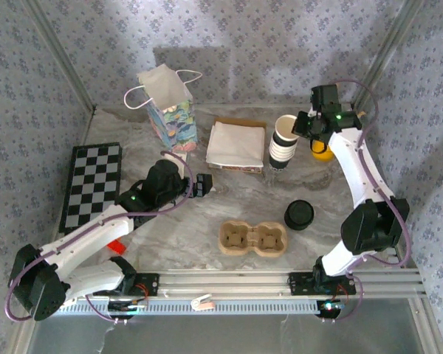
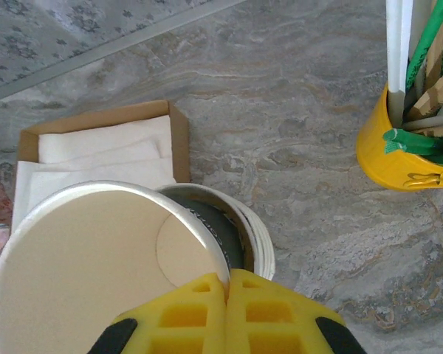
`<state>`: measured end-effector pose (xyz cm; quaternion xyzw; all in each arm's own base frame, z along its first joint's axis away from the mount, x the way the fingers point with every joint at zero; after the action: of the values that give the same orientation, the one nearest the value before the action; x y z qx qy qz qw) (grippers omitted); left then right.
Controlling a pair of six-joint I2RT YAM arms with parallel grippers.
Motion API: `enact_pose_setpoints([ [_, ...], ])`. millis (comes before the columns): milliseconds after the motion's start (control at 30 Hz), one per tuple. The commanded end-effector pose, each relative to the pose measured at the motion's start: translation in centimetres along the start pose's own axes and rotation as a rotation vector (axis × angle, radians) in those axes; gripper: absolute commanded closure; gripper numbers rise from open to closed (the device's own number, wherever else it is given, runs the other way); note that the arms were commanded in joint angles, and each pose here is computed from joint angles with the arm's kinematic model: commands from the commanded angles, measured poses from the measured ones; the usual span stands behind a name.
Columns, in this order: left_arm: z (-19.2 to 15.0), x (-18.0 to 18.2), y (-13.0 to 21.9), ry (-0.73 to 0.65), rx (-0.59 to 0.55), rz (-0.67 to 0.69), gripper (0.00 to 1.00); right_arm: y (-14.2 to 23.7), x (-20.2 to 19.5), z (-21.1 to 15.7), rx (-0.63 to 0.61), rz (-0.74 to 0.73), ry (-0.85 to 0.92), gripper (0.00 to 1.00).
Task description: Pack the takeout coffee
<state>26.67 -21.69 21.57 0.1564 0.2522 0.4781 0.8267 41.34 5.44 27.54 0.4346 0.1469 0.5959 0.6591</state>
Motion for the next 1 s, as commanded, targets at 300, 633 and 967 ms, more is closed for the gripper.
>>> enact_pose_setpoints([
  [300,1.6,0.8,4.1,0.045,-0.064,0.044,0.0,11.2,2.4,0.5,-0.133,0.036,0.068,0.94],
  [633,-0.3,2.2,6.9,0.086,-0.034,0.079,0.0,11.6,4.1,-6.5,-0.021,0.081,0.166,0.94],
  [967,-2.0,2.1,6.2,0.17,-0.045,0.033,0.0,5.4,1.9,-13.5,0.085,-0.006,0.204,0.93],
])
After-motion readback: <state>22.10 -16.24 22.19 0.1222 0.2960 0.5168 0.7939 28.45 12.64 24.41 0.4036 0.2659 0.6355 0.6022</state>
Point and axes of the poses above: each hand's point on the last joint's axis, 136 mm out from that joint toward the fingers, its own y axis back along the fingers, its own x axis along the line the jaws close on, z = x × y, the point moved 2 cm from there along y, back along the fingers, and after that the axes turned 6 degrees about -y, right-handed, at the moved point
